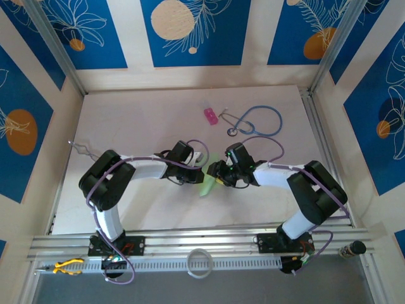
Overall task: Fold a paper plane with a square sheet of paper (pick it up from the middle)
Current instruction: Turn over the paper at the center of the table.
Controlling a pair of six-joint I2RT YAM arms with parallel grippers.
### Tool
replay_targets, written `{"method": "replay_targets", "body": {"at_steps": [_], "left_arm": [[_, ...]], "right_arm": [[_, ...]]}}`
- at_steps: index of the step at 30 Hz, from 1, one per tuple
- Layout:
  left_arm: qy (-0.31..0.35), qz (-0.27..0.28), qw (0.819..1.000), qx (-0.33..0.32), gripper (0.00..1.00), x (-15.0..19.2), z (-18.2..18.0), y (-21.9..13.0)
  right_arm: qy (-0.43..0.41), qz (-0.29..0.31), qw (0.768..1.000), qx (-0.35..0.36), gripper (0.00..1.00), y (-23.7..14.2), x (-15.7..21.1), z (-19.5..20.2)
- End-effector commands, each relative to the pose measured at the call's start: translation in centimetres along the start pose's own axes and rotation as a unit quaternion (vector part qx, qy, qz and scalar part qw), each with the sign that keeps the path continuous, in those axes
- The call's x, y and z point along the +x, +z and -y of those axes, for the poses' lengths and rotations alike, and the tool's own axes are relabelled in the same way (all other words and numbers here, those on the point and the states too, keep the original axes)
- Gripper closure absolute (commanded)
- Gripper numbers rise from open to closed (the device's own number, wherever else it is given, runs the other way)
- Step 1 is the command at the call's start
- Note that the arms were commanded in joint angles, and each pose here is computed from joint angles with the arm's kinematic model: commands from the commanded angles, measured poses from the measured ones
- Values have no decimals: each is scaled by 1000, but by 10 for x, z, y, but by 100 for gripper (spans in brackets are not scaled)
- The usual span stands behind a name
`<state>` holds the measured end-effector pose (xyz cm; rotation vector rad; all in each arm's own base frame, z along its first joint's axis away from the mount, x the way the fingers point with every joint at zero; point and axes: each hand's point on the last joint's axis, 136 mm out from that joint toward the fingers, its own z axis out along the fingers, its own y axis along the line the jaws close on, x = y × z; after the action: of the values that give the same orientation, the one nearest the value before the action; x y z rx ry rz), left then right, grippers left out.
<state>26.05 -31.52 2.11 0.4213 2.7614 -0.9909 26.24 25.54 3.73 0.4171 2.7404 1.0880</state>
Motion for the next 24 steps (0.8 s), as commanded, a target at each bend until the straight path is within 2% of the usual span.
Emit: {"method": "replay_targets", "body": {"at_steps": [1, 11, 24], "left_arm": [[-20, -24, 999, -12, 93, 15, -14, 4], [-22, -23, 999, -9, 93, 14, -13, 5], [-22, -16, 1000, -5, 93, 8, -8, 2]], "right_arm": [[-15, -12, 1000, -17, 51, 2, -4, -7], [-16, -9, 1000, -25, 55, 4, -14, 0], [-1, -10, 1000, -30, 70, 9, -21, 9]]}}
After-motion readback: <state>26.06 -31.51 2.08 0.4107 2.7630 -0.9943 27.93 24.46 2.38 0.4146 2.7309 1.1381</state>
